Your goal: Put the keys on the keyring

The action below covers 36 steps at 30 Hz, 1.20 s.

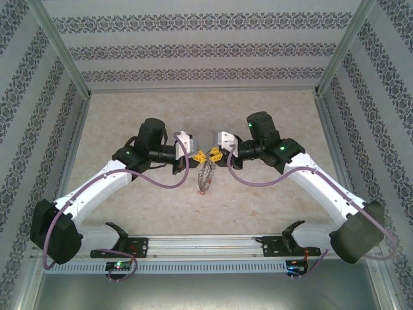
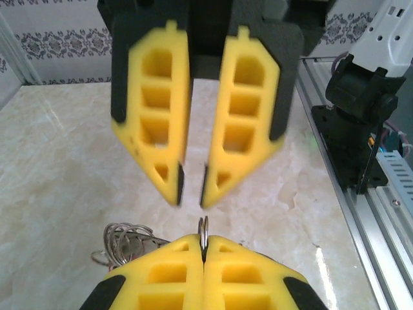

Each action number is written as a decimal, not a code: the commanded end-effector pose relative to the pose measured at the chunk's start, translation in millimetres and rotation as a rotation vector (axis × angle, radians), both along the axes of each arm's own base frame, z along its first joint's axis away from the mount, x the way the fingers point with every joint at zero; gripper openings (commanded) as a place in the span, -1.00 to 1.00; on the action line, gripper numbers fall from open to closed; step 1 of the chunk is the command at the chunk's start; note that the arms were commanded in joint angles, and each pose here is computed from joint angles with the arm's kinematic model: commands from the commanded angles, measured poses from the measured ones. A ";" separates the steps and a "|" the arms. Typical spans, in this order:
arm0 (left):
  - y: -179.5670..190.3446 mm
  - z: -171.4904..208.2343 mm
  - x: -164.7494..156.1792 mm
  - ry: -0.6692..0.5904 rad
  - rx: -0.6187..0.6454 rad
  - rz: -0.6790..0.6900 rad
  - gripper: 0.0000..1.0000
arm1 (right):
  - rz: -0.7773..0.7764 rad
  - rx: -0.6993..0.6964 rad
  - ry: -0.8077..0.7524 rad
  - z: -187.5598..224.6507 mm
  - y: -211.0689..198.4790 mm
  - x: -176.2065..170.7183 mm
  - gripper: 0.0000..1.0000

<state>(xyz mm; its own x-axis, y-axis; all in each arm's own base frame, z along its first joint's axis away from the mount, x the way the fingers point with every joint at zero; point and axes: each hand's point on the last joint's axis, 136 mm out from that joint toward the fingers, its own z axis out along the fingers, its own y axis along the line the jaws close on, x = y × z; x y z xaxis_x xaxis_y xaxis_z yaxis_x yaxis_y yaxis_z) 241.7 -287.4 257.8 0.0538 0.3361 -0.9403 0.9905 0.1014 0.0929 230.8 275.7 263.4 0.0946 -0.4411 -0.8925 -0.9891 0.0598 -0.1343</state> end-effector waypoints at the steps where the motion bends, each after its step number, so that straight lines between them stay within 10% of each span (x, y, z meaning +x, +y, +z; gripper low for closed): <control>1: -4.2 38.4 -4.4 -0.085 -0.146 -0.038 -1.00 | 0.047 0.077 0.002 15.4 0.8 -10.9 -0.64; 36: -7.6 58.2 -12.8 -0.161 -0.259 -0.099 -1.00 | 0.022 0.093 0.075 -11.6 -6.9 -10.4 -0.42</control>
<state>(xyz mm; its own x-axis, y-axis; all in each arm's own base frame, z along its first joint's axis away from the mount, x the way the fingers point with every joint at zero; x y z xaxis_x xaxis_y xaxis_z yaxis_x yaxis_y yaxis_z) 238.6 -297.0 291.7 0.1420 0.1422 -0.9796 0.9850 0.0782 0.1541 227.9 265.7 255.5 0.0329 -0.3671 -0.9296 -0.9958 0.0680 -0.0621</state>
